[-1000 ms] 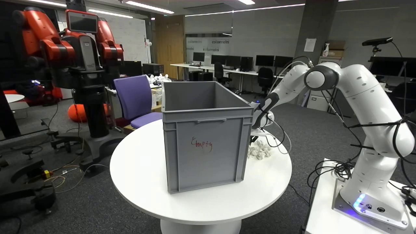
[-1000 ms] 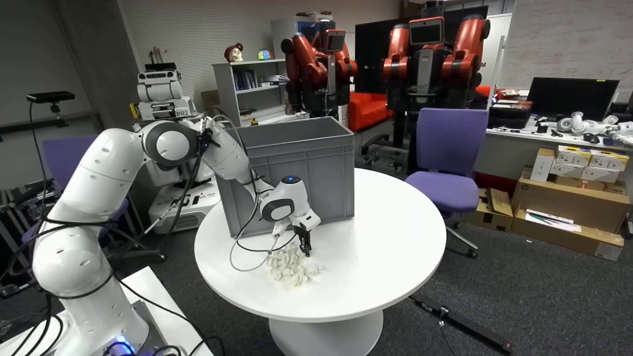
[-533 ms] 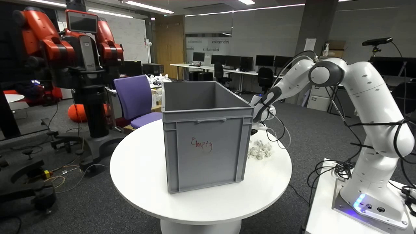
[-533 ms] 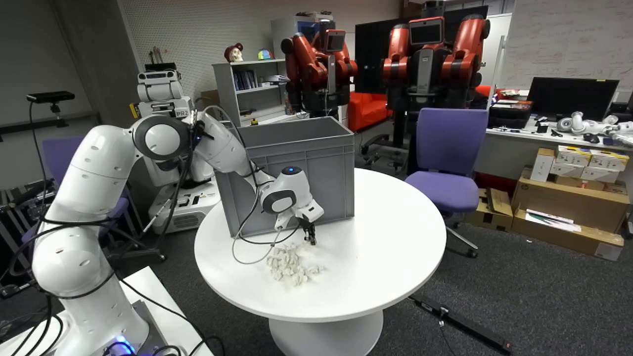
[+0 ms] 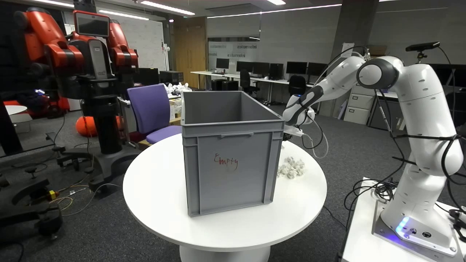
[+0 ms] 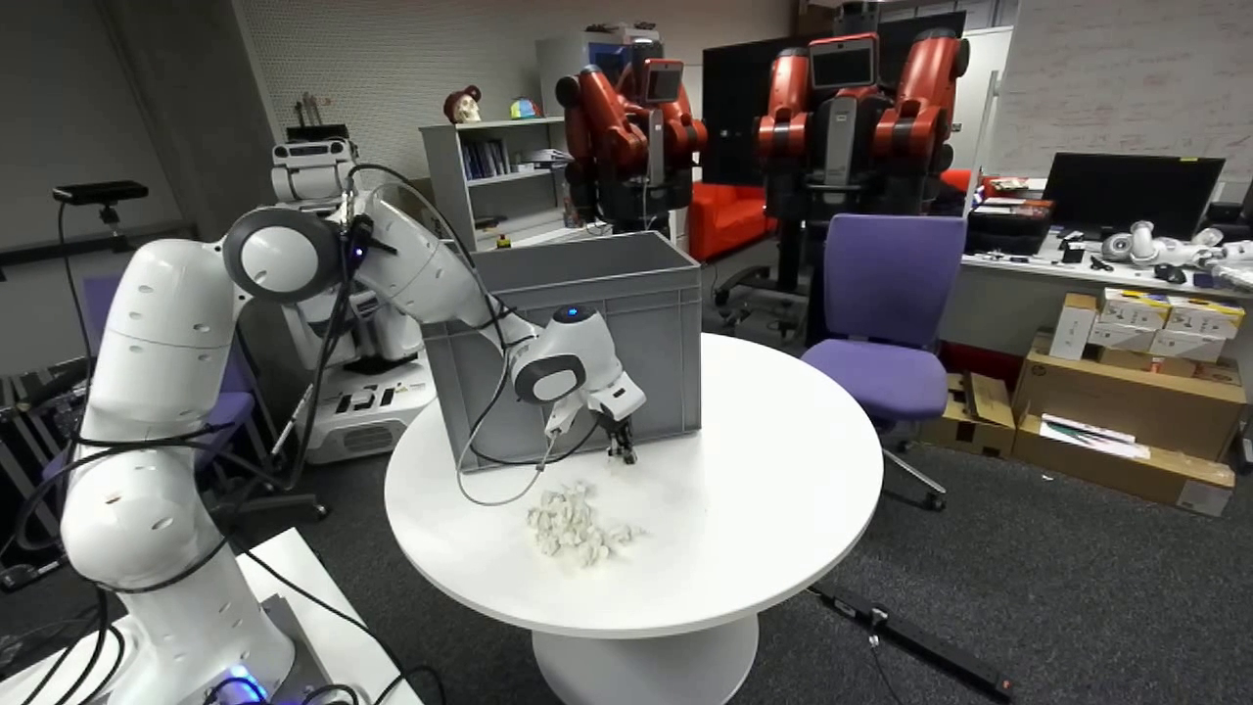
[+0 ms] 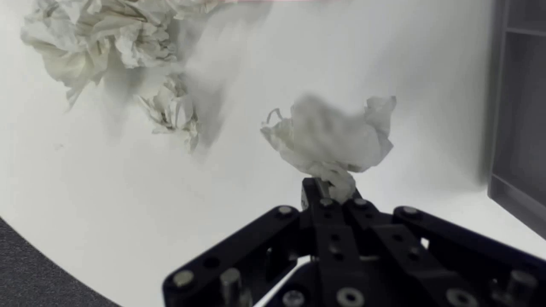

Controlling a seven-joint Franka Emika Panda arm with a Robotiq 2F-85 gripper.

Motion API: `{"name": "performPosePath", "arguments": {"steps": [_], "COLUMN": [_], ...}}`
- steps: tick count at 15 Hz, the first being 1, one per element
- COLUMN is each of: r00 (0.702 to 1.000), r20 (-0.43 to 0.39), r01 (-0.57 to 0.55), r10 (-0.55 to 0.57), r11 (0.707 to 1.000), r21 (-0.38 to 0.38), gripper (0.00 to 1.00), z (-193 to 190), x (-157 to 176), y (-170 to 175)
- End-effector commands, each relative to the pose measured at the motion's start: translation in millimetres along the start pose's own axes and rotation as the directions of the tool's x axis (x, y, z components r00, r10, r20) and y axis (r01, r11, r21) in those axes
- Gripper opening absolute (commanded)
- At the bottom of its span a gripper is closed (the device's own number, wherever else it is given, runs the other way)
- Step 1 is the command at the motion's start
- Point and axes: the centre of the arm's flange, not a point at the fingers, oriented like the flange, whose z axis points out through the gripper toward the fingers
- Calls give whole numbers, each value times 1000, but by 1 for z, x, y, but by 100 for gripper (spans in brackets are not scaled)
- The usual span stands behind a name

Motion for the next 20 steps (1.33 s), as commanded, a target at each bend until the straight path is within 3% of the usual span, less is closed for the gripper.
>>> {"name": "performPosePath", "arguments": {"steps": [1, 9, 15, 20], "r00": [998, 979, 950, 929], "r20": [-47, -161, -286, -354], "r01": [-35, -85, -23, 36], "r10": [38, 126, 122, 109], "r11": [997, 967, 945, 924], "r21": [70, 239, 327, 380], "gripper": [0, 0, 0, 0], "z": [-83, -243, -337, -374], "x": [-1, -14, -89, -157], "y": [24, 37, 0, -38]}}
